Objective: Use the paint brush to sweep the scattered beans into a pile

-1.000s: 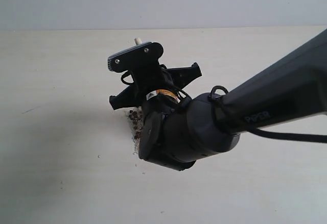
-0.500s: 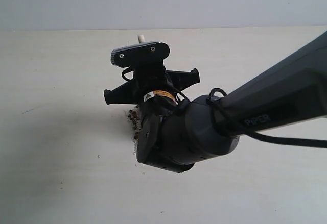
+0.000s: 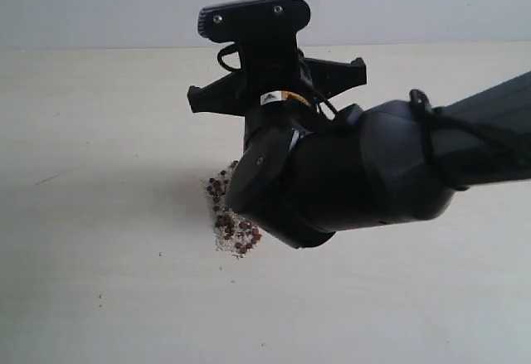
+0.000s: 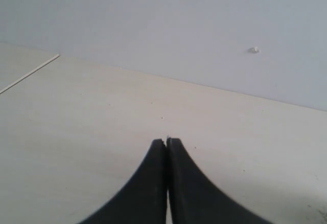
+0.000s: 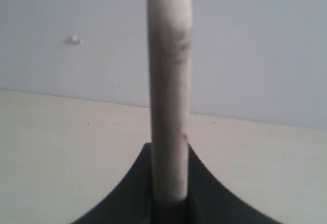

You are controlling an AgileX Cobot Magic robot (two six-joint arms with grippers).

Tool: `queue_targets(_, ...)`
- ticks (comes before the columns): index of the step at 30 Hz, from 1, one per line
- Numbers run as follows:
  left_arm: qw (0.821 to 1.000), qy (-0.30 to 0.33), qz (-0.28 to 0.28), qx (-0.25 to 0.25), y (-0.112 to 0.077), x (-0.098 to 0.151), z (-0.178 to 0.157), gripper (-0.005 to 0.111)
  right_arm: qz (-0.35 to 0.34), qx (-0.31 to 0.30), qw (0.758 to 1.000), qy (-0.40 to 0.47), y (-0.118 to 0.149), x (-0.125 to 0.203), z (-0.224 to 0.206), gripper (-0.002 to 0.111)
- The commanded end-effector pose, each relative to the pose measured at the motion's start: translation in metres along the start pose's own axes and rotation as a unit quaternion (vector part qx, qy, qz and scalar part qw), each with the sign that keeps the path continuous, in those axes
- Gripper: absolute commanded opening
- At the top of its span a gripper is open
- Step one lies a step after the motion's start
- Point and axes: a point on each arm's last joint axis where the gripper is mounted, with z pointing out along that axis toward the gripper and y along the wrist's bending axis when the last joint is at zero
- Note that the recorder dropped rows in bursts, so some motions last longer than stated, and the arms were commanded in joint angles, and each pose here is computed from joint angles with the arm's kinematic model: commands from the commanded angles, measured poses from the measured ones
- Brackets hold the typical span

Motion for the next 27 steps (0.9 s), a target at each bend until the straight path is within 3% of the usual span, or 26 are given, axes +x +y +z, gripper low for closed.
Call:
queue_targets(1, 1.000, 0.001, -0.002, 0.000, 0.000, 0.001, 0.000, 0.000, -0.151, -0.064, 0.986, 0.038, -0.015, -0.031, -0.011, 0.000)
queue_targets(5, 1.000, 0.001, -0.002, 0.000, 0.000, 0.001, 0.000, 0.000, -0.140, -0.130, 0.974, 0.124, -0.070, -0.058, 0.003, 0.000)
queue_targets(7, 1.000, 0.001, -0.002, 0.000, 0.000, 0.001, 0.000, 0.000, -0.066, -0.167, 0.976, 0.120, -0.097, -0.064, 0.007, 0.000)
queue_targets(11, 1.000, 0.001, -0.002, 0.000, 0.000, 0.001, 0.000, 0.000, 0.008, -0.220, 0.970, 0.105, -0.123, -0.075, 0.013, 0.000)
queue_targets(14, 1.000, 0.001, -0.002, 0.000, 0.000, 0.001, 0.000, 0.000, -0.021, -0.241, 0.966, 0.089, -0.133, -0.076, 0.018, 0.000)
queue_targets(18, 1.000, 0.001, -0.002, 0.000, 0.000, 0.001, 0.000, 0.000, -0.145, -0.190, 0.968, 0.080, -0.167, -0.069, 0.037, 0.000)
queue_targets(22, 1.000, 0.001, -0.002, 0.000, 0.000, 0.001, 0.000, 0.000, -0.206, -0.131, 0.964, 0.102, -0.200, -0.058, 0.053, 0.000)
queue_targets(24, 1.000, 0.001, -0.002, 0.000, 0.000, 0.001, 0.000, 0.000, -0.170, -0.113, 0.971, 0.125, -0.224, -0.047, 0.066, 0.000)
queue_targets(26, 1.000, 0.001, -0.002, 0.000, 0.000, 0.001, 0.000, 0.000, -0.108, -0.127, 0.976, 0.139, -0.242, -0.033, 0.077, 0.000)
queue_targets(27, 1.000, 0.002, -0.002, 0.000, 0.000, 0.001, 0.000, 0.000, -0.046, -0.158, 0.976, 0.141, -0.249, -0.026, 0.081, 0.000)
